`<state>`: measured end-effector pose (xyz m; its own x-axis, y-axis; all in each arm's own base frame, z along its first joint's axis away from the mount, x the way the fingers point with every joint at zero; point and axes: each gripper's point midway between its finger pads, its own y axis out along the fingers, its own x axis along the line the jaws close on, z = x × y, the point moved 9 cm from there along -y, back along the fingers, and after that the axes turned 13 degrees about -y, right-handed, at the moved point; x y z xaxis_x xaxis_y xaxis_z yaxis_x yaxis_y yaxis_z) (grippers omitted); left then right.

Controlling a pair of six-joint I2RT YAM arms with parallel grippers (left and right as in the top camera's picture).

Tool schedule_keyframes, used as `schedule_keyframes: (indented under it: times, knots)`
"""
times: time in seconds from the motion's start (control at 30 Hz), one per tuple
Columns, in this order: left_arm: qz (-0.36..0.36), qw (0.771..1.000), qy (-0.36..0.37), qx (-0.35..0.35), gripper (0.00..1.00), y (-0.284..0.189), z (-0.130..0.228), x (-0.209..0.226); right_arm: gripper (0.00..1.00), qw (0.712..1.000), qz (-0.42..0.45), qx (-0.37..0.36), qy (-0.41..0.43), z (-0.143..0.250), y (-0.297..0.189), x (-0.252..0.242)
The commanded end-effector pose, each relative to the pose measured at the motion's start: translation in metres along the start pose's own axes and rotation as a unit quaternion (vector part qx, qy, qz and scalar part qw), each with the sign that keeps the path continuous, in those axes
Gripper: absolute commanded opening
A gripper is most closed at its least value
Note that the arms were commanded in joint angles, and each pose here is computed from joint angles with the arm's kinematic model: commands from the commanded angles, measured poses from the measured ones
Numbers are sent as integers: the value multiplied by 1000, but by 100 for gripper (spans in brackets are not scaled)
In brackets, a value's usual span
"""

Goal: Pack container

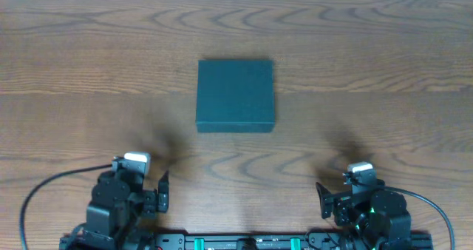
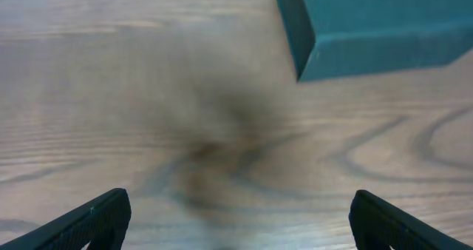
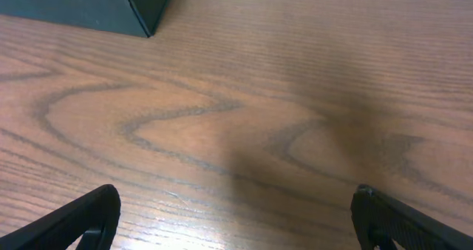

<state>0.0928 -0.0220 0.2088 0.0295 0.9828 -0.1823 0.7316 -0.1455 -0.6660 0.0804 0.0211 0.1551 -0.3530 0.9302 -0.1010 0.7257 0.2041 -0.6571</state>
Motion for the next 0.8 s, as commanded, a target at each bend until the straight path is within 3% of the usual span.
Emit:
schedule_keyframes:
  times: [0.0, 0.3, 0.53, 0.77]
  knots:
    - [16, 1000, 14, 4, 96, 14, 20, 2, 99, 1000, 4, 2, -3, 2, 1, -1]
    - [50, 998, 39, 12, 95, 36, 50, 4, 99, 1000, 4, 2, -3, 2, 1, -1]
    - [36, 997, 27, 60, 95, 35, 65, 9, 99, 1000, 4, 2, -3, 2, 1, -1]
    - [14, 998, 29, 51, 96, 36, 63, 13, 99, 1000, 4, 2, -3, 2, 1, -1]
